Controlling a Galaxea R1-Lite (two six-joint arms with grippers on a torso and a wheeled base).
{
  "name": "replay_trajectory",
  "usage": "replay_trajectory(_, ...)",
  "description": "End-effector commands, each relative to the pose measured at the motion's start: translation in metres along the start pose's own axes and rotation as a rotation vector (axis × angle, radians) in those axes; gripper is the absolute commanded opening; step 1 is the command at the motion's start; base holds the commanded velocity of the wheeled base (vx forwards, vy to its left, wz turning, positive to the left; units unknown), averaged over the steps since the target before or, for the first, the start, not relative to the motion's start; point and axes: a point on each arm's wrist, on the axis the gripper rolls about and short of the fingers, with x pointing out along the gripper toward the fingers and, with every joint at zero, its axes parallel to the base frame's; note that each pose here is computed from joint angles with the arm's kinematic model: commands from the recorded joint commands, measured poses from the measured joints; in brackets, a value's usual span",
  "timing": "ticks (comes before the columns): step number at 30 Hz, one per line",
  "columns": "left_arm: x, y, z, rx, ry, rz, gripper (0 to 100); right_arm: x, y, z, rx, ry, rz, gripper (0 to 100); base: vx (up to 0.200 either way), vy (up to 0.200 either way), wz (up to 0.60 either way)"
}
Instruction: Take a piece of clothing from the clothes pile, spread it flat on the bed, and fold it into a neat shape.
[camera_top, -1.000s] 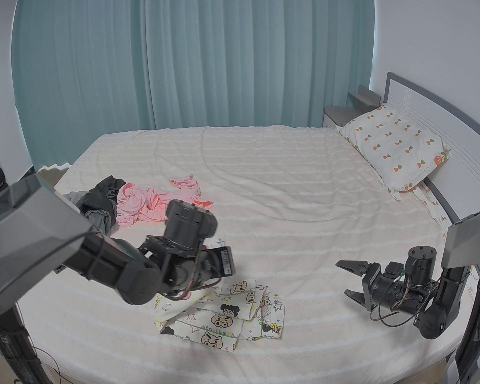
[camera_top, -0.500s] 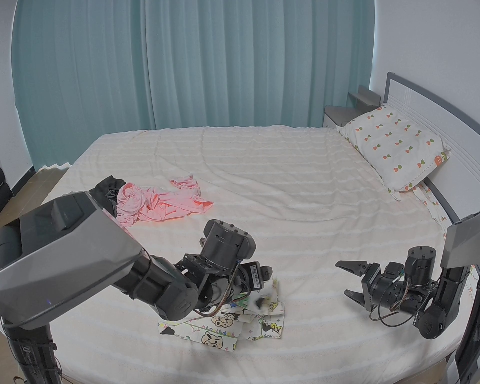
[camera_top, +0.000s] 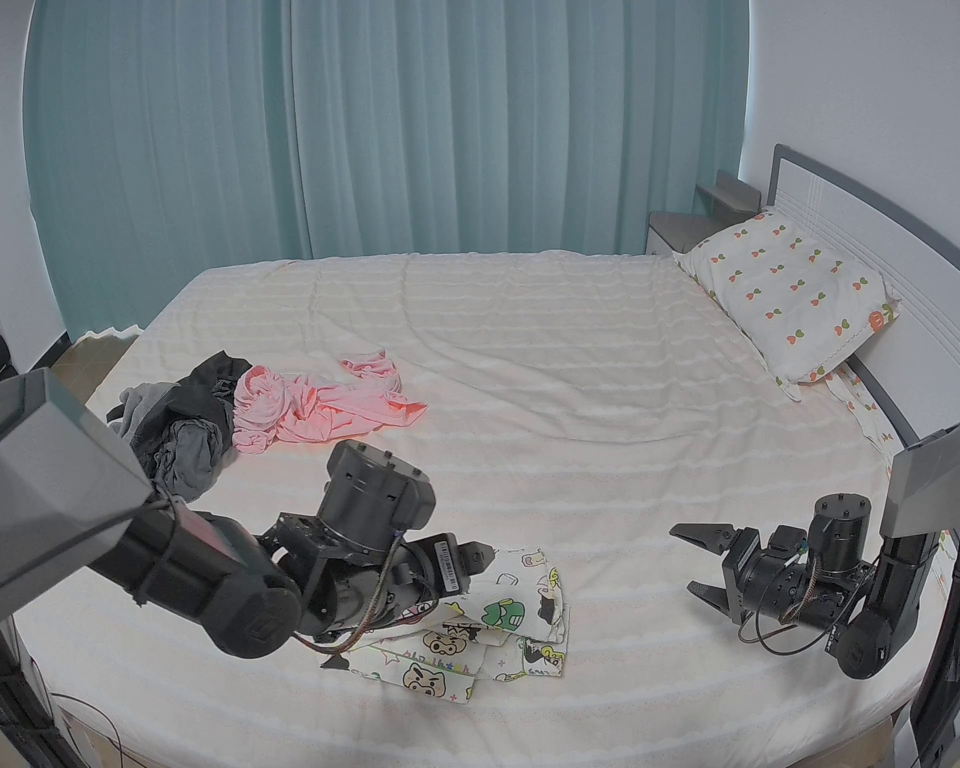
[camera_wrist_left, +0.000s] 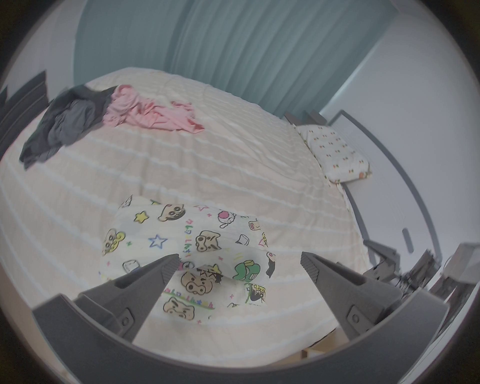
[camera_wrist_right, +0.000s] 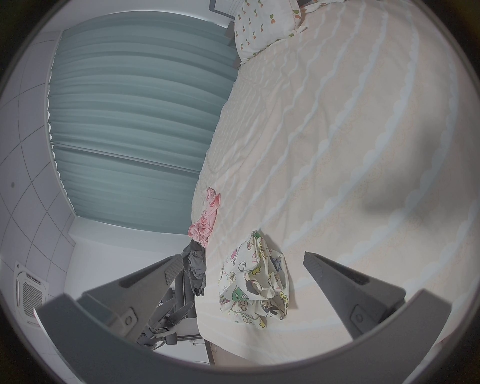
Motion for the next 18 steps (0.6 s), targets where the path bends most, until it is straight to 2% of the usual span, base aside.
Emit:
replay_trajectory(1,-0.020,0.013,0.003,-0.076,-0.011,-0.029,100,0.001,0.000,-0.001,-0.003,0.002,0.002,100,-0.200,0.000,0.00)
replay_trajectory(6,-0.021,0.028,-0.002,-0.099,0.000,-0.054,100,0.001,0.001,-0.003,-0.008,0.006,0.004,100,0.000,0.000,0.00)
replay_trajectory(13,-0.025,0.037,-0.004,-0.175,-0.085,-0.132,100,0.003,0.001,-0.006,-0.012,0.019,0.005,100,0.000,0.000,0.00)
replay_trajectory(16,-0.026,0.043,-0.005,-0.181,-0.090,-0.130,100,0.002,0.001,-0.007,-0.012,0.021,0.002,100,0.000,0.000,0.00)
replay_trajectory(18,-0.025,0.046,-0.005,-0.187,-0.089,-0.129,100,0.003,0.001,-0.008,-0.014,0.023,0.003,100,0.000,0.200,0.00)
